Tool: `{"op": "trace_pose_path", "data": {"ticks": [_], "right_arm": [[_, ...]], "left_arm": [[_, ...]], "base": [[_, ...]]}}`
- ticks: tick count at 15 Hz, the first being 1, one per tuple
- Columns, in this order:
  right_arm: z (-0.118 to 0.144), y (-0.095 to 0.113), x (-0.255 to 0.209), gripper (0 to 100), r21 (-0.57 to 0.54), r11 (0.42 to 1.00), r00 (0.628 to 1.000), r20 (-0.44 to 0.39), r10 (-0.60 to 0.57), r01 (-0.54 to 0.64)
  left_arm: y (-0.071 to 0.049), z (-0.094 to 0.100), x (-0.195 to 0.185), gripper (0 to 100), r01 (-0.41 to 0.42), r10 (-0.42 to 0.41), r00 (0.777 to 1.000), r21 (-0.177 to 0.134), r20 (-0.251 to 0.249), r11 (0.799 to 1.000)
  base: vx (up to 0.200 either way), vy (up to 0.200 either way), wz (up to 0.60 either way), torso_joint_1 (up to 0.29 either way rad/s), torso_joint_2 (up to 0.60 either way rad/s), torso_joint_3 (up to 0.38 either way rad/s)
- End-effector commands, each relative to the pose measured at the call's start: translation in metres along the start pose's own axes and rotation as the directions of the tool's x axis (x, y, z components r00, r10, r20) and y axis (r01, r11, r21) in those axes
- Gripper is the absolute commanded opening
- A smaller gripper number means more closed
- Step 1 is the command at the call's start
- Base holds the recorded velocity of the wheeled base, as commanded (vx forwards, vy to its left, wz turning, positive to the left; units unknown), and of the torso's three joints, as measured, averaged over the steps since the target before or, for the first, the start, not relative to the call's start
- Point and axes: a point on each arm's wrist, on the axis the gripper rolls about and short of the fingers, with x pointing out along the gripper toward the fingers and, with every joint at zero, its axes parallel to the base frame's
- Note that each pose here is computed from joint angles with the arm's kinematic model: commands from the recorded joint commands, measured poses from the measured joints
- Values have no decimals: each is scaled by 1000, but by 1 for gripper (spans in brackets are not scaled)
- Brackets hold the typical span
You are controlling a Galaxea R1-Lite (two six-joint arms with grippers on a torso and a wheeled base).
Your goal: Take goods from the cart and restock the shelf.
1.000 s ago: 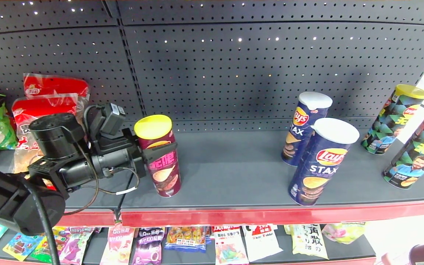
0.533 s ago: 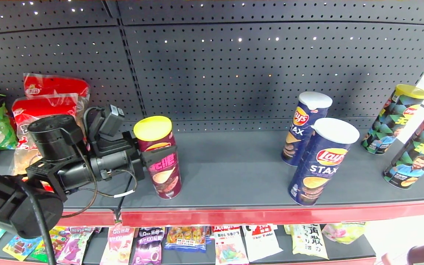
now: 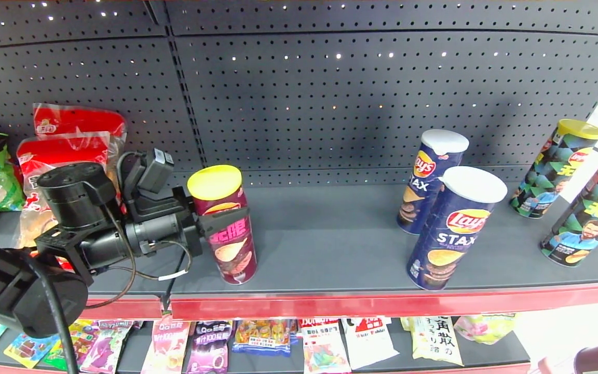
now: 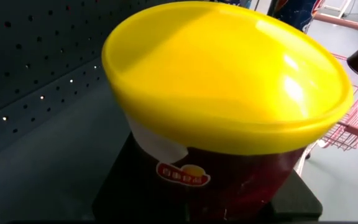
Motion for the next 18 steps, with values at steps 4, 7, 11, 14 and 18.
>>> {"op": "trace_pose_path", "data": {"ticks": [4,7,11,14,18], "right_arm": [[0,0,0,0,-1,1000,1000,-1,-1,1],[0,0,0,0,-1,1000,1000,-1,-1,1],[0,0,0,0,-1,1000,1000,1,-1,1],[1,0,0,0,0,1000,1000,4,-2,2],[1,0,0,0,0,1000,1000,2,-2,2]], "left_arm": [[-2,0,-2,0,3,-3,1000,-19,-2,1000],[-7,1,-6,0,13,-13,1000,-58,-5,998],[-11,-9,-10,0,25,-28,999,-86,-34,996],[-10,-10,-9,0,25,-28,999,-89,-35,996],[-10,-10,-8,0,39,-42,999,-89,-35,995]], "base": [[0,0,0,0,0,0],[0,0,0,0,0,0],[0,0,0,0,0,0],[0,0,0,0,0,0],[0,0,0,0,0,0]]}}
